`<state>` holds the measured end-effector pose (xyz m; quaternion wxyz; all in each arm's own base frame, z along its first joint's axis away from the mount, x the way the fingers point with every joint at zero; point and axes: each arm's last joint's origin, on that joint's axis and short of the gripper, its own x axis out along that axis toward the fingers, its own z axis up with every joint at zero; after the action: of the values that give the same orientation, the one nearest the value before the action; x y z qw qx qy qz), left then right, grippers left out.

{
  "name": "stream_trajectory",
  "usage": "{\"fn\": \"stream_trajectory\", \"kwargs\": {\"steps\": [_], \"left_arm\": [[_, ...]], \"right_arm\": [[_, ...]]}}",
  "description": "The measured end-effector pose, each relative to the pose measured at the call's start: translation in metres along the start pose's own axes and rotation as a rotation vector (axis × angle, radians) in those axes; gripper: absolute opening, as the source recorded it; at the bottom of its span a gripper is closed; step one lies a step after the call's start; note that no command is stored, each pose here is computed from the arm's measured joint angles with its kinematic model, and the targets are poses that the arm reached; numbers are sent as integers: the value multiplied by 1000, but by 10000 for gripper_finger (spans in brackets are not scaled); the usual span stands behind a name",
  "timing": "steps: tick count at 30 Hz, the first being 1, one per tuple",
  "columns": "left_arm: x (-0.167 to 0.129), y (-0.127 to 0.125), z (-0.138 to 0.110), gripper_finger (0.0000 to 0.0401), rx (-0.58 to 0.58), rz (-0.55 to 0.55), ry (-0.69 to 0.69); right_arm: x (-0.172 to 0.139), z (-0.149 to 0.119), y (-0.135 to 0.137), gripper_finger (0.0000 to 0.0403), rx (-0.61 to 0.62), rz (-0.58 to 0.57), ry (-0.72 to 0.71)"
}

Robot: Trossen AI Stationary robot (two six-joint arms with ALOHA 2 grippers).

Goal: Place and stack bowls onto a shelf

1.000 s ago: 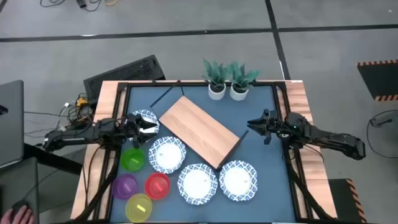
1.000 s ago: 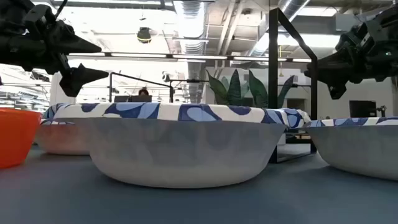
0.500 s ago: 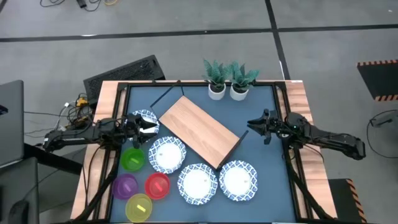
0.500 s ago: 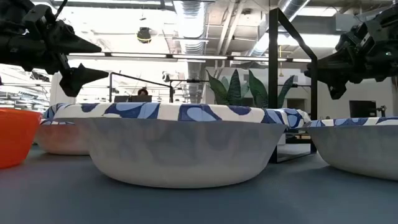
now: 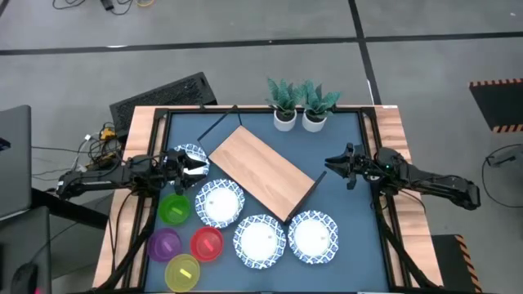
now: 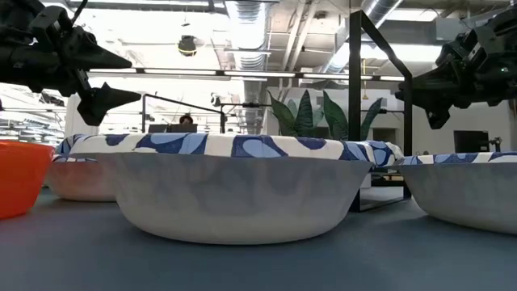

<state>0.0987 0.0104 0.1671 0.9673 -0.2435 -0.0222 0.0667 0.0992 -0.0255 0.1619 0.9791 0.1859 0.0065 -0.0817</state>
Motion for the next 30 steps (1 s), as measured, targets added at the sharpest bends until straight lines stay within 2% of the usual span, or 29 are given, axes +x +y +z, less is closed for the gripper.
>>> {"fn": "stream_trajectory", "kwargs": {"steps": [18,30], "left_arm": [[0,1,1,300,-2,21,-15],[0,1,3,300,-104,39,-47]], "right_arm": [[0,0,0,123,0,0,0],[0,0,0,123,0,0,0]]}}
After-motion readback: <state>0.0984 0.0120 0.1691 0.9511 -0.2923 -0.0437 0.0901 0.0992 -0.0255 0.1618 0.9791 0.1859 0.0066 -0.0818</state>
